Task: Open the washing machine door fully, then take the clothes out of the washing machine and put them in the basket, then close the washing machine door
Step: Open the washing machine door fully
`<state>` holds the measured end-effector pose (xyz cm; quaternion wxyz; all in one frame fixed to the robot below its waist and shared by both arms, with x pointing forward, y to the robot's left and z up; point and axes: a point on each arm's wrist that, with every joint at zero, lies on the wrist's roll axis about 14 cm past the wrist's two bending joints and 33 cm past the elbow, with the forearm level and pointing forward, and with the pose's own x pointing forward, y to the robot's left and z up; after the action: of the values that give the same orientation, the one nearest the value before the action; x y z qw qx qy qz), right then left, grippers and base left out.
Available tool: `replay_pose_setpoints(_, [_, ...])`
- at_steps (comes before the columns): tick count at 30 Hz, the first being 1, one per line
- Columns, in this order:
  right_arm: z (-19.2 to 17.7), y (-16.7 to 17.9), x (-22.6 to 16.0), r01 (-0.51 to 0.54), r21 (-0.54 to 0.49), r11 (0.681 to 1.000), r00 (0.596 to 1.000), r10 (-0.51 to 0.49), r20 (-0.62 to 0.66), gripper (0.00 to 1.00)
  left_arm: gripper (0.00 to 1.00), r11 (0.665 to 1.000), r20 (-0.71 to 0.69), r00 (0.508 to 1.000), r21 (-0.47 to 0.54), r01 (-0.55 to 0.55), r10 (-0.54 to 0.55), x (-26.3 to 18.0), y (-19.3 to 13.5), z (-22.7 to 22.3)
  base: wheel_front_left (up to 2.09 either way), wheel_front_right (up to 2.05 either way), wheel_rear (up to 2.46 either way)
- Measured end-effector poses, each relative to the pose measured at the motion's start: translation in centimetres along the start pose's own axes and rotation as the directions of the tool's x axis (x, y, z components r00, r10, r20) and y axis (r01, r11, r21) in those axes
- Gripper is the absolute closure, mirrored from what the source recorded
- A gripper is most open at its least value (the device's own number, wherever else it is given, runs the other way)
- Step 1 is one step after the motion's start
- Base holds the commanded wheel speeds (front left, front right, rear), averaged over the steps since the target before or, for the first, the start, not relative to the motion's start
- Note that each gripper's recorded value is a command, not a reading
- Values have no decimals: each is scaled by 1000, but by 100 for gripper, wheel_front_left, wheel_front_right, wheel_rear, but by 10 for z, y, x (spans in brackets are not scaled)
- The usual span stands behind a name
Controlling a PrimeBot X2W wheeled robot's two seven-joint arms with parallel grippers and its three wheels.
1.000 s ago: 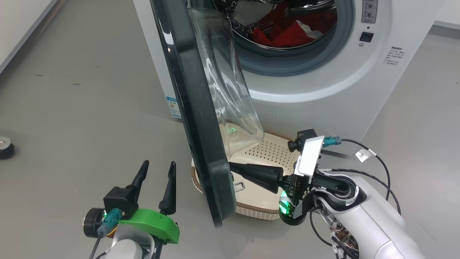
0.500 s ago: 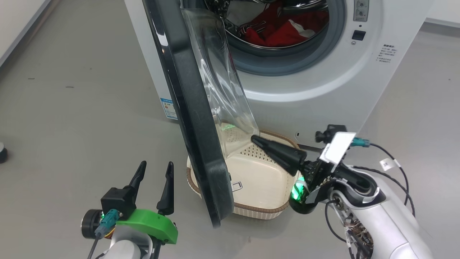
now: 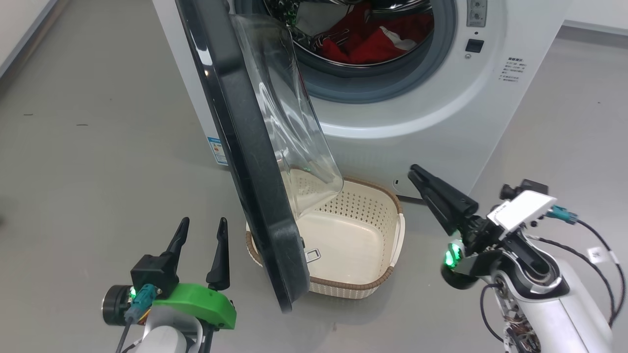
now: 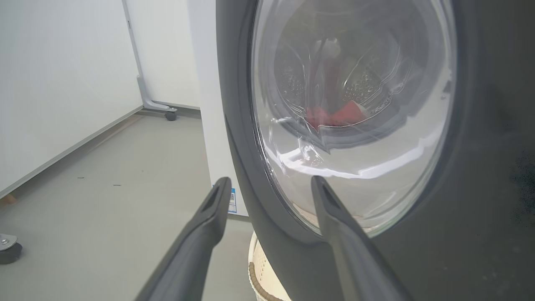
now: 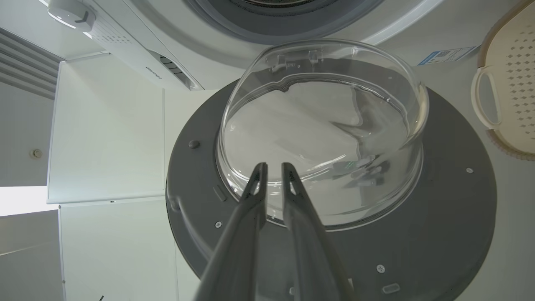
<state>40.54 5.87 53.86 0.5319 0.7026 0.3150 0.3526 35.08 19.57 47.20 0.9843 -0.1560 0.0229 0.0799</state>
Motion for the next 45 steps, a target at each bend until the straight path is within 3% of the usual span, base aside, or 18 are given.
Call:
replay_pose_setpoints(1, [4,-2,-4,12,-20,1000,1000,-12,21,2,0,1000,0,1000,7,3,-3,0,-1,0,0,0,0])
replay_pose_setpoints(2, [9,-4,-7,26,-41,999,999,-24,44,0,0,1000,1,1000,13,6,-6,0,-1,0,0,0,0])
replay_pose_setpoints(10, [44,-18,-37,152,-205,967,968,-104,230,0,0,999,-6,1000,51,13,-12,2,-1,-2,0,0,0])
replay_pose_setpoints(17, [66,-34,-68,319,-380,868,911,-171,374,0,0,998,-6,1000,68,11,-10,1,1,-2,0,0,0])
replay_pose_setpoints(18, [66,-34,-68,319,-380,868,911,-171,374,0,0,998,-6,1000,68,11,-10,1,1,-2,0,0,0])
replay_pose_setpoints(20, [69,-37,-77,360,-425,831,895,-177,410,0,0,998,-6,1000,69,11,-10,0,1,-2,0,0,0])
replay_pose_setpoints(25, [79,-40,-95,453,-559,695,860,-174,480,0,0,996,-8,1000,83,13,-12,-3,1,-3,0,0,0])
replay_pose_setpoints(28, [84,-43,-105,500,-630,595,843,-166,512,0,0,996,-11,1000,83,10,-9,-5,2,-4,0,0,0])
replay_pose_setpoints(34, [96,-37,-124,571,-758,316,816,-113,567,0,0,997,-16,1000,82,5,-4,-9,4,-6,0,0,0])
replay_pose_setpoints(35, [98,-33,-126,583,-778,233,810,-87,580,0,0,997,-16,1000,81,3,-2,-9,5,-6,0,0,0])
replay_pose_setpoints(36, [98,-33,-126,583,-778,233,810,-87,580,0,0,997,-16,1000,81,3,-2,-9,5,-6,0,0,0])
replay_pose_setpoints(40, [102,-30,-130,602,-794,81,798,-82,597,0,0,997,-15,1000,80,1,0,-11,6,-6,0,0,0])
replay_pose_setpoints(41, [103,-28,-131,609,-793,27,792,-81,605,0,0,997,-14,1000,79,0,1,-11,6,-6,0,0,0])
replay_pose_setpoints(42, [103,-28,-131,609,-793,27,792,-81,605,0,0,997,-14,1000,79,0,1,-11,6,-6,0,0,0])
replay_pose_setpoints(45, [103,-25,-130,609,-793,-33,790,-71,609,0,0,997,-13,1000,79,-1,2,-11,6,-6,0,0,0])
